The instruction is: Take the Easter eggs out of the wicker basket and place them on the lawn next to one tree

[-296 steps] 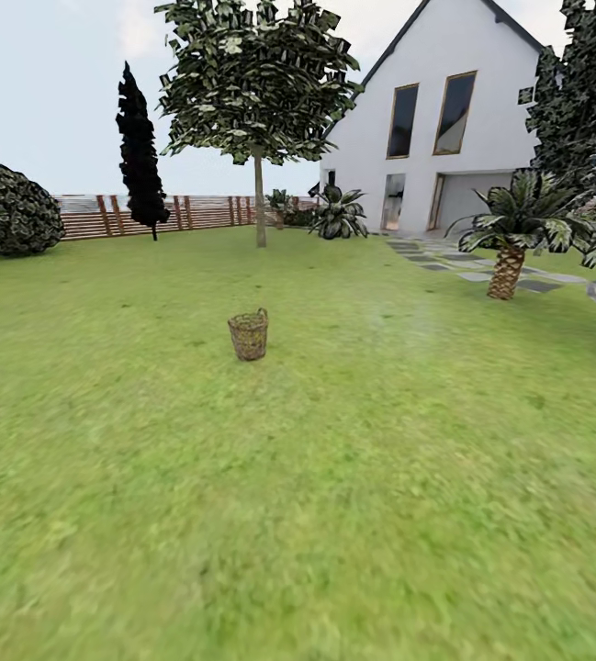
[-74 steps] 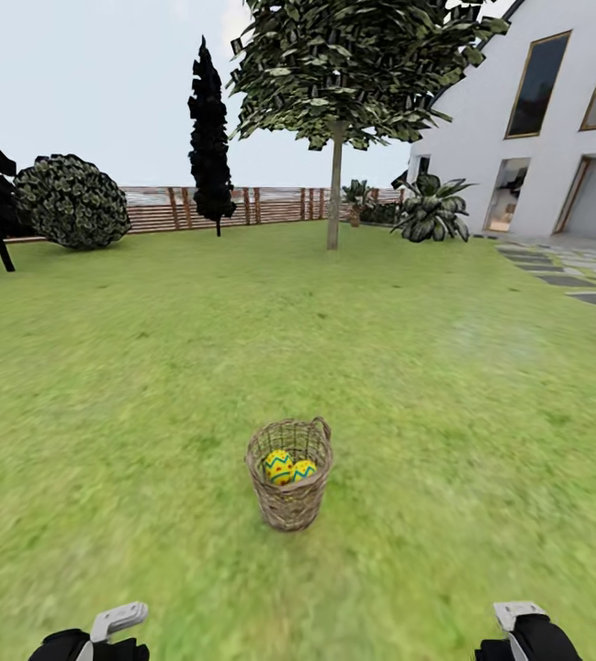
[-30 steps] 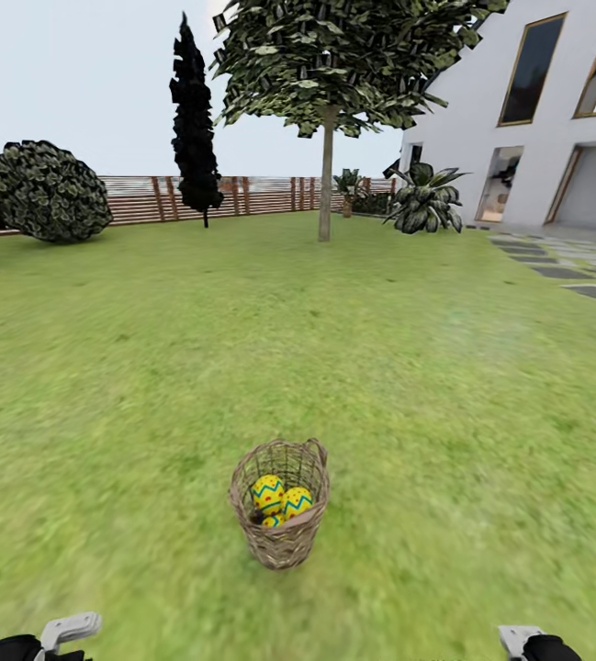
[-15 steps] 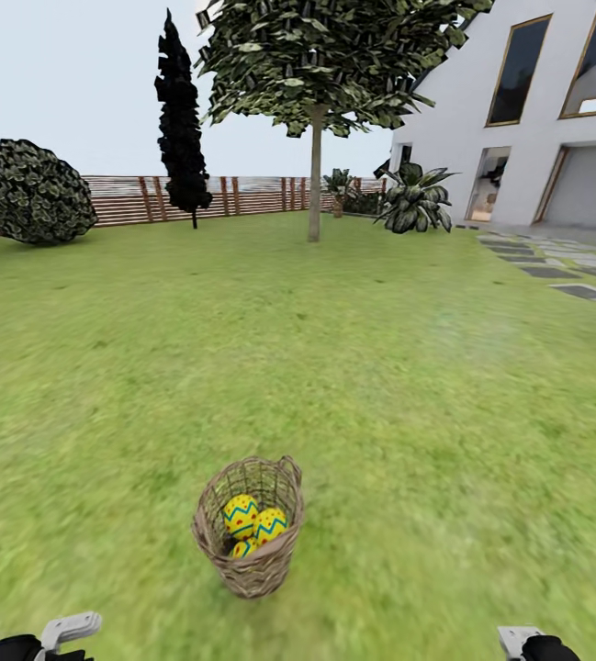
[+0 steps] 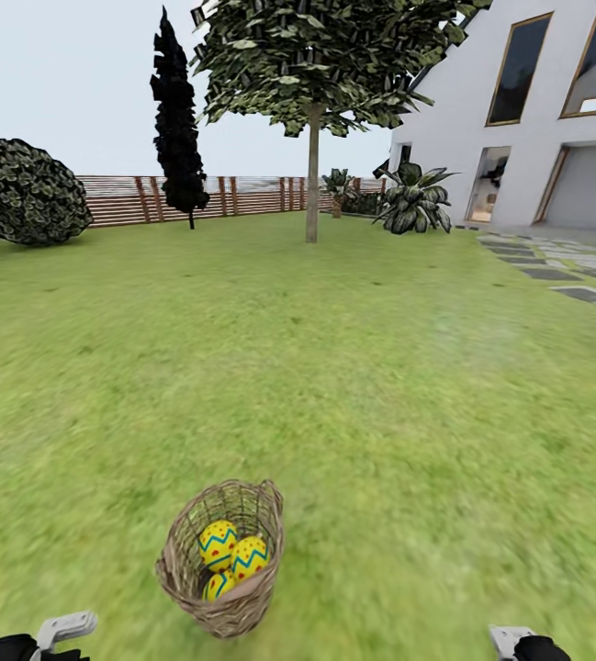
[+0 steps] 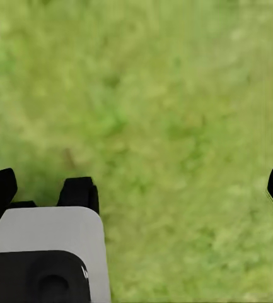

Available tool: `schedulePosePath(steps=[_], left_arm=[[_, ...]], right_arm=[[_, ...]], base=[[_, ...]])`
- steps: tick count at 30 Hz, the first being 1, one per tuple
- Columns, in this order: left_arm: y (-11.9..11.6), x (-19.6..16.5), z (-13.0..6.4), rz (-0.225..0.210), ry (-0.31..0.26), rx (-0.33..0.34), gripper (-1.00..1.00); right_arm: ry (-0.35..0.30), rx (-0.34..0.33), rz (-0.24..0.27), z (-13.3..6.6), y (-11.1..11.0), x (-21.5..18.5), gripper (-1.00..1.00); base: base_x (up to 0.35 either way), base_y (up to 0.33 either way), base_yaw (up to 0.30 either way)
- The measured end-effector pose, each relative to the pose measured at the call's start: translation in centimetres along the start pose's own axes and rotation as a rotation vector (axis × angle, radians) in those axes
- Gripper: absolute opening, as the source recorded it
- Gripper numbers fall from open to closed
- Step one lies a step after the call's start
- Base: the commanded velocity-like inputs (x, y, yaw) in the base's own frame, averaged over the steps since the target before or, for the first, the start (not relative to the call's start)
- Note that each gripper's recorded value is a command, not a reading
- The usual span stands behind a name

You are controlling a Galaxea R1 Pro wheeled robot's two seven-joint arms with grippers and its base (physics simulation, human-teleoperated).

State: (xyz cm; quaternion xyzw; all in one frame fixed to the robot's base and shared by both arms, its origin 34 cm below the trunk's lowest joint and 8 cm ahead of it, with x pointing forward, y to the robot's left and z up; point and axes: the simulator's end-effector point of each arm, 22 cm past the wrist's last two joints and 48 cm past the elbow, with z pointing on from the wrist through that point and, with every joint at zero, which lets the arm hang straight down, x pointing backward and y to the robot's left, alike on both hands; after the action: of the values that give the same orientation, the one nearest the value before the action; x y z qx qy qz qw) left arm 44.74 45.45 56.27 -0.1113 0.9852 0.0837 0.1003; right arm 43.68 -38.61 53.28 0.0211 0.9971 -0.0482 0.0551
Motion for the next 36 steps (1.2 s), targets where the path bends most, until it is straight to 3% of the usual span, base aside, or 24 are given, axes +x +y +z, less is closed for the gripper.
schedulePosePath(steps=[5,9,19,31,36], left_arm=[[2.5,-0.6,-0.3,0.002,-0.008,-0.032,1.00],[2.9,-0.6,-0.4,0.001,-0.006,-0.037,1.00],[1.5,-0.3,-0.1,0.005,-0.001,-0.019,1.00],[1.7,-0.5,-0.2,0.002,-0.008,-0.020,1.00],[1.6,-0.5,-0.2,0.001,-0.007,-0.019,1.00]], right_arm=[[0.001,0.000,0.000,0.0,0.0,0.1,1.00],[0.001,0.000,0.000,0.0,0.0,0.0,1.00],[0.001,0.000,0.000,0.0,0.0,0.1,1.00],[0.002,-0.001,0.000,0.1,0.2,0.1,1.00],[-0.040,-0.001,-0.003,0.2,0.2,-0.7,1.00]], base=[[0.324,-0.012,0.000],[0.328,-0.001,0.000],[0.297,-0.122,0.000],[0.206,-0.141,0.000],[0.122,-0.005,0.000]])
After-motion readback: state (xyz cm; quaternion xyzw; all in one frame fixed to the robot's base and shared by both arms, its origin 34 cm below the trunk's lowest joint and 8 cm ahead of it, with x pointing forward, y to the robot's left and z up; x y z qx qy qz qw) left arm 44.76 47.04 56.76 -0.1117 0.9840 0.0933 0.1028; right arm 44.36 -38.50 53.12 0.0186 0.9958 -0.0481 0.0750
